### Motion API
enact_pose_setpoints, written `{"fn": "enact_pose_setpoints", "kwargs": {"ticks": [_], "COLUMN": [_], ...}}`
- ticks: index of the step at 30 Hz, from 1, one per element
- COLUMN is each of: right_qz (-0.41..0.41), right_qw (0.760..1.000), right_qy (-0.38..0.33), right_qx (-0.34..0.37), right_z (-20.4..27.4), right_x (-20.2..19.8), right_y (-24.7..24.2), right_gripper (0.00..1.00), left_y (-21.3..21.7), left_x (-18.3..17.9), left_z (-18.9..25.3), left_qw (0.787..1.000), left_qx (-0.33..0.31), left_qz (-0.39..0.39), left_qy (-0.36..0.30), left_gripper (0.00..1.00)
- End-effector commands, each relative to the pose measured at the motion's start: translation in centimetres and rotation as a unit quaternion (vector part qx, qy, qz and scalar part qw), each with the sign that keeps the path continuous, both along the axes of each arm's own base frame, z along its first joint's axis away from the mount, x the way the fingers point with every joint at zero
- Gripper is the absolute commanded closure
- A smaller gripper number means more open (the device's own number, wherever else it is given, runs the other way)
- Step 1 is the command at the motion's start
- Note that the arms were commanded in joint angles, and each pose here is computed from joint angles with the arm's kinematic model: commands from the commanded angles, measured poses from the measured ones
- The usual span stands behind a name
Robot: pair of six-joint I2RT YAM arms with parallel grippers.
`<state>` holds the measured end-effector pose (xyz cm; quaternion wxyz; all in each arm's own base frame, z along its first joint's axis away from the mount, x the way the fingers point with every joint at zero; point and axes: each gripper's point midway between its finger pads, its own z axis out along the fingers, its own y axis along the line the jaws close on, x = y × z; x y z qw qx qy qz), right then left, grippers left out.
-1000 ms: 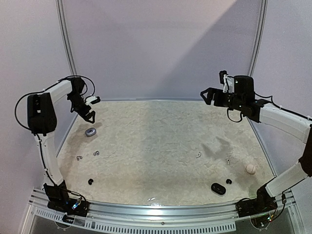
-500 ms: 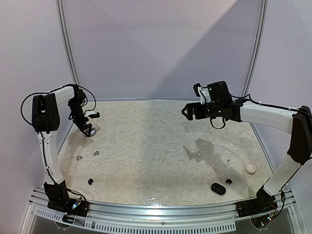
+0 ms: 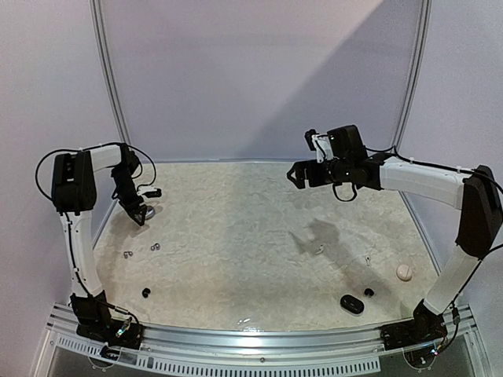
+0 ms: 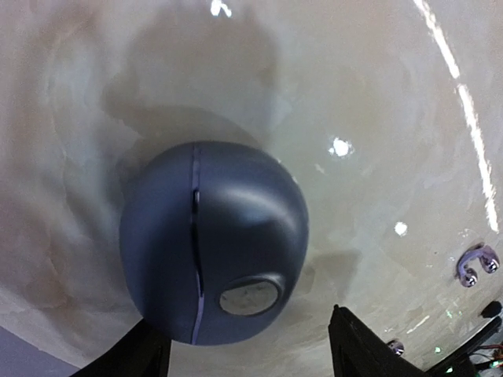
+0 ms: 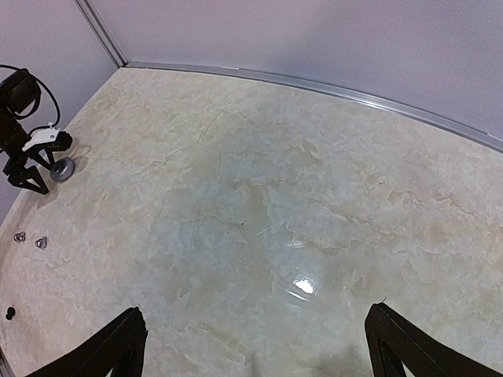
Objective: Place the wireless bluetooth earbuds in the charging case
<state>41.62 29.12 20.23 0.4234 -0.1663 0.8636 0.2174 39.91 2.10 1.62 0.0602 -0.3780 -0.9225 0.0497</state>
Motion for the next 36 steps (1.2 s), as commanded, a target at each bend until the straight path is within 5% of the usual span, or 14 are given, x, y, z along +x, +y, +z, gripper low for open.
{"fn": "enact_pose_setpoints", "kwargs": {"ticks": [1,10,22,31,36], "right_qz": [0.007,-0.009,-0.011,-0.020,-0.023], "right_qw": [1.000,1.000,1.000,1.000,1.000], "right_qy": [-0.001,0.010,0.014,0.018,0.015], "right_qx": [-0.006,-0.009,-0.007,-0.011,0.003], "right_z": [0.0,-0.5,-0.8,-0.8,0.2], "right_x": [0.2,-0.3,-0.4,-0.7,-0.4], "right_y": [0.5,-0.3,-0.3,-0.8,-0.4], "right_gripper": [0.01,0.01,0.01,0.01,0.01], "left_y": [-0.2,-0.3,-1.3,-1.8,-3.7], "left_x": [1.1,1.0,3.6,2.4,3.5], "left_z": [-0.2,-0.9,-1.3,-1.0,2.3], "left_qw": [1.000,1.000,0.998,0.998,0.994], "left_qx": [-0.001,-0.002,0.015,0.005,-0.018], "left_qz": [-0.007,-0.015,-0.028,-0.048,-0.059], "left_qy": [-0.025,-0.015,-0.056,-0.043,-0.090], "left_gripper": [0.33,0.42,0.36,0.74,0.76]}}
